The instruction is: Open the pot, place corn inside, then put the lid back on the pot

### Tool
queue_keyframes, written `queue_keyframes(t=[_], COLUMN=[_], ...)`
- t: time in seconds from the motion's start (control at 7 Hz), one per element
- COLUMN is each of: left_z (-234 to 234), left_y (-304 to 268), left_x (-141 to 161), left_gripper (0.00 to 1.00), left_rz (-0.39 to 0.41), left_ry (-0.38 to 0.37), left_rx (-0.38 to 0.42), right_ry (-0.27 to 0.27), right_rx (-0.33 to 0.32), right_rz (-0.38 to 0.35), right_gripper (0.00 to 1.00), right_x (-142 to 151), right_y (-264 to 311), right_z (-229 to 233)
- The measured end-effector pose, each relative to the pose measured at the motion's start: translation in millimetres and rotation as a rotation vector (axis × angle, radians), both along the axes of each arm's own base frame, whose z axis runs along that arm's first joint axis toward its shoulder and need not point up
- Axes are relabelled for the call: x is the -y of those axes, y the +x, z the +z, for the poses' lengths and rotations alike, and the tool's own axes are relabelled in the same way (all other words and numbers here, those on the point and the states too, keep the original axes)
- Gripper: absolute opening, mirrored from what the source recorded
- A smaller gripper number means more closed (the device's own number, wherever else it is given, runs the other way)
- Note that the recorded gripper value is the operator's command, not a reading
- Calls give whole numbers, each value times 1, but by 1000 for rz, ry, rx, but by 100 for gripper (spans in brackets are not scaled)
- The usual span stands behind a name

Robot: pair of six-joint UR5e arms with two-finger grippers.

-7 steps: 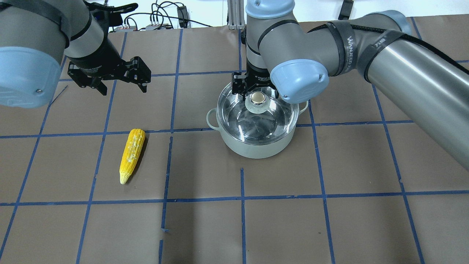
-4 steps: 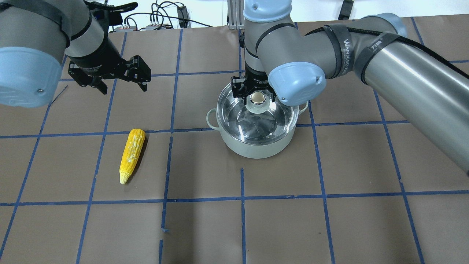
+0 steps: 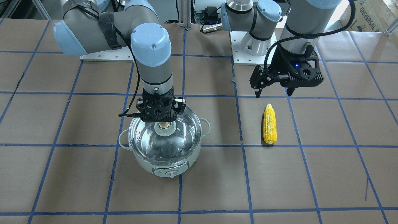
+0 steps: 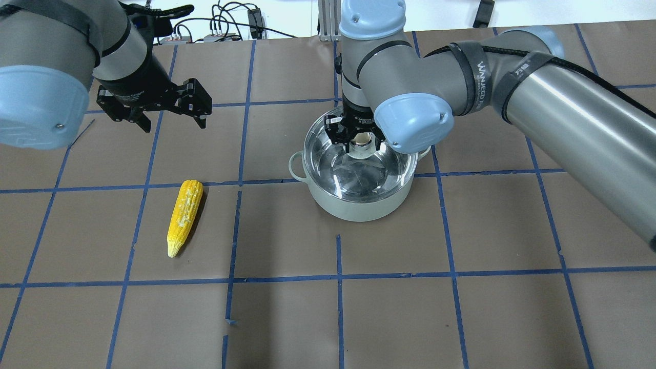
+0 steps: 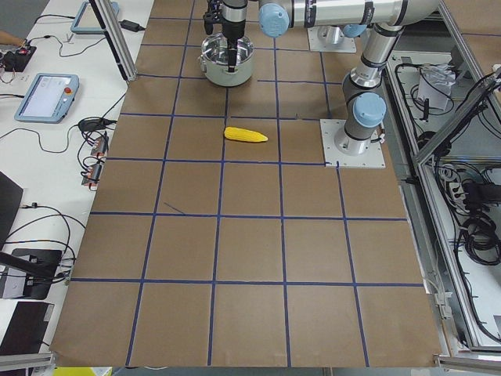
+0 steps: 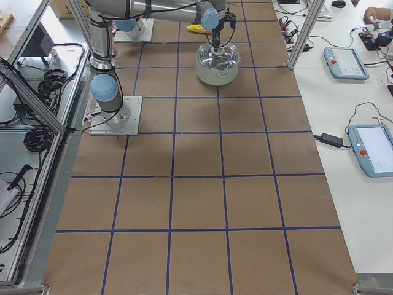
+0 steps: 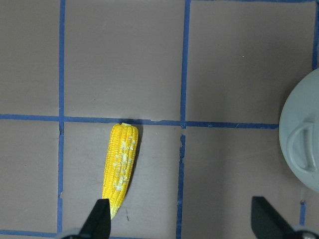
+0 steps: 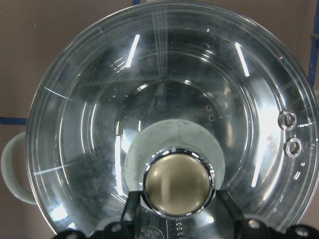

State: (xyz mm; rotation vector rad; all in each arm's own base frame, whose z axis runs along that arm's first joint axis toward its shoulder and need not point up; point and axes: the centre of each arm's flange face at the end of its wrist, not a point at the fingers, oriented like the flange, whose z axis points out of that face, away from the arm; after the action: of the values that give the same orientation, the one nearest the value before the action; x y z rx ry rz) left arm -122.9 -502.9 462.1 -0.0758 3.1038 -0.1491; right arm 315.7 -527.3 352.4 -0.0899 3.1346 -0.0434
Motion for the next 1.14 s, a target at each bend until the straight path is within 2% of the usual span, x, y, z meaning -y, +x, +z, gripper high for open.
queue_keyframes(t=[0.14, 0.43, 0.71, 1.0, 1.14], left_z=[0, 2, 1, -23, -35], left_y=[0, 0, -4, -4, -1], left_x=[1, 0, -2, 6, 10], left_gripper=[100, 100, 100, 100, 100], left_rz=[0, 1, -6, -4, -16], left_ry=[-4, -12, -9, 26, 26], left_rx=[0, -1, -16, -39, -38], right_ry=[-3, -9, -11, -13, -22], right_rx=[1, 4, 6, 7, 10], right_rz=[0, 0, 0, 2, 5], right_gripper=[60, 70, 70, 69, 65], right_x=[1, 2, 5, 7, 8], right_y=[0, 1, 2, 3, 3], right_z=[1, 1, -1, -3, -3])
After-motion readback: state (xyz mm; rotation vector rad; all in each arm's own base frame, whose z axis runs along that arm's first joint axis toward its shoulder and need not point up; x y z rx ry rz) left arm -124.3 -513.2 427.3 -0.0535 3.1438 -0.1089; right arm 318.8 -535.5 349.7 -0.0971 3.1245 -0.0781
